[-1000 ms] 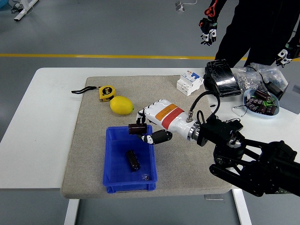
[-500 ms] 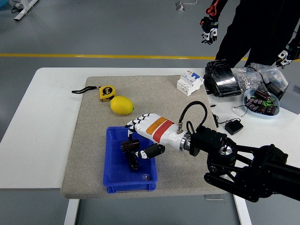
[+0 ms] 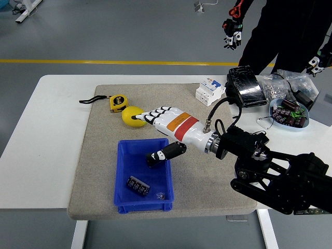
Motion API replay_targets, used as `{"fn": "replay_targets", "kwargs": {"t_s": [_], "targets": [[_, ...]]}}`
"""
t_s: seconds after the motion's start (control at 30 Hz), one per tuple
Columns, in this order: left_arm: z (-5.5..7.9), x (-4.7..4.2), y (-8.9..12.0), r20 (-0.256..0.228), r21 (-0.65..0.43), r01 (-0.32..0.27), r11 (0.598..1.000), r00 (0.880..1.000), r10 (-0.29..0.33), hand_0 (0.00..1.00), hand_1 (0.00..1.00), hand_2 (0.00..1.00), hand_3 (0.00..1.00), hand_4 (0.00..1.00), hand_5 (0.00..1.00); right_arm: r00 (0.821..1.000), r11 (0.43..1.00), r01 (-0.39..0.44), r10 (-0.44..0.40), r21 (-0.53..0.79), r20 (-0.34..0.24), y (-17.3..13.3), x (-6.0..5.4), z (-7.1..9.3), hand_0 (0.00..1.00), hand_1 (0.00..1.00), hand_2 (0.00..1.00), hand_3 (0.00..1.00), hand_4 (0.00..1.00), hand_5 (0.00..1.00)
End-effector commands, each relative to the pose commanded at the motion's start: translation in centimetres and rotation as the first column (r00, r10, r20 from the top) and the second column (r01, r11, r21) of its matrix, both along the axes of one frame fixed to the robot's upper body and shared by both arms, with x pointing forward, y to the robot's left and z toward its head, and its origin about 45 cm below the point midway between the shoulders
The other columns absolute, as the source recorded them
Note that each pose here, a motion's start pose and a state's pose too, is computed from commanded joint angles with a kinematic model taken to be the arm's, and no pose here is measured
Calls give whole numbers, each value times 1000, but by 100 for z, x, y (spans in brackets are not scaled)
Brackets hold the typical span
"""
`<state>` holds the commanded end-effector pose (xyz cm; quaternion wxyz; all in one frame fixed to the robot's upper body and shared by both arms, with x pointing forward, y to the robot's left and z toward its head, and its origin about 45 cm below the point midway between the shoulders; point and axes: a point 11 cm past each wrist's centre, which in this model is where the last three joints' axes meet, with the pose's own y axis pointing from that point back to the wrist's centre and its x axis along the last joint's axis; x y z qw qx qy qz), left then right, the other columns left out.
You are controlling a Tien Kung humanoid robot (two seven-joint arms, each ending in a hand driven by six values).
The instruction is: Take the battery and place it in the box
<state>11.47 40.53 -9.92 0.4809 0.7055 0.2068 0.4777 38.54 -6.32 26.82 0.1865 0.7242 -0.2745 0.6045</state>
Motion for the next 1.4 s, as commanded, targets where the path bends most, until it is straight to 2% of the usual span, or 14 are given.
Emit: {"fn": "replay_targets", "kwargs": {"t_s": [0.1, 0.2, 0.27, 0.33, 0.37, 0.5, 0.63, 0.7, 0.83, 0.93, 0.97, 1.1, 1.3, 1.4], "targets": [[3, -15, 21, 1, 5, -4, 1000, 1000, 4, 580, 589, 629, 584, 633, 588, 998, 995, 33, -39, 95, 57, -171, 107, 385, 843, 861, 919, 960, 878, 413], [3, -32, 36, 1, 7, -9, 1000, 1000, 9, 580, 589, 627, 583, 632, 586, 995, 983, 61, -75, 172, 71, -358, 158, 631, 842, 849, 905, 938, 883, 424], [4, -39, 45, 1, 9, -11, 1000, 1000, 11, 580, 589, 627, 583, 632, 586, 995, 968, 82, -94, 236, 42, -520, 157, 717, 842, 849, 905, 938, 883, 424], [5, -41, 51, 2, 11, -13, 1000, 1000, 13, 580, 589, 627, 583, 632, 586, 995, 953, 98, -95, 288, -23, -652, 120, 693, 842, 849, 905, 938, 883, 424], [8, -35, 54, 2, 12, -12, 1000, 1000, 12, 580, 586, 627, 582, 632, 586, 993, 949, 108, -89, 296, -75, -723, 90, 633, 799, 808, 846, 872, 921, 462], [16, 15, 37, 7, 12, -6, 1000, 1000, 6, 580, 586, 627, 582, 632, 586, 952, 928, 170, -68, 330, -298, -1086, -53, 262, 799, 808, 846, 872, 921, 462], [13, 8, 31, 13, 18, -12, 1000, 1000, 12, 579, 590, 627, 582, 632, 586, 876, 856, 289, -57, 429, -478, -1396, -164, -70, 791, 805, 848, 874, 959, 501], [5, -14, 22, 18, 21, -28, 999, 999, 28, 579, 590, 627, 582, 632, 586, 839, 803, 359, -54, 476, -541, -1523, -191, -199, 791, 805, 848, 874, 959, 501], [-5, -45, 13, 13, 25, -35, 999, 999, 34, 576, 596, 630, 584, 631, 587, 764, 649, 504, -27, 570, -645, -1785, -249, -404, 797, 807, 849, 875, 987, 543], [-13, -68, 10, 8, 21, -31, 999, 999, 31, 576, 596, 630, 584, 631, 587, 713, 516, 596, 12, 615, -701, -1964, -299, -530, 797, 807, 849, 875, 987, 543], [-15, -78, 11, 5, 20, -30, 999, 1000, 30, 579, 599, 634, 585, 631, 588, 697, 462, 625, 32, 629, -716, -2017, -320, -574, 795, 810, 852, 877, 998, 646], [-23, -120, 22, -2, 19, -27, 999, 1000, 27, 579, 599, 634, 585, 631, 588, 652, 259, 716, 87, 649, -754, -2211, -424, -761, 795, 810, 852, 877, 998, 646], [-43, -212, 25, -24, 14, -9, 1000, 1000, 9, 578, 603, 635, 587, 632, 590, 631, 151, 755, 92, 638, -770, -2297, -614, -979, 803, 815, 849, 881, 998, 691], [-58, -273, 21, -43, 8, 7, 1000, 999, -6, 583, 613, 636, 586, 628, 585, 622, 137, 769, 70, 625, -780, -2330, -667, -1052, 806, 819, 849, 884, 998, 720]]}}
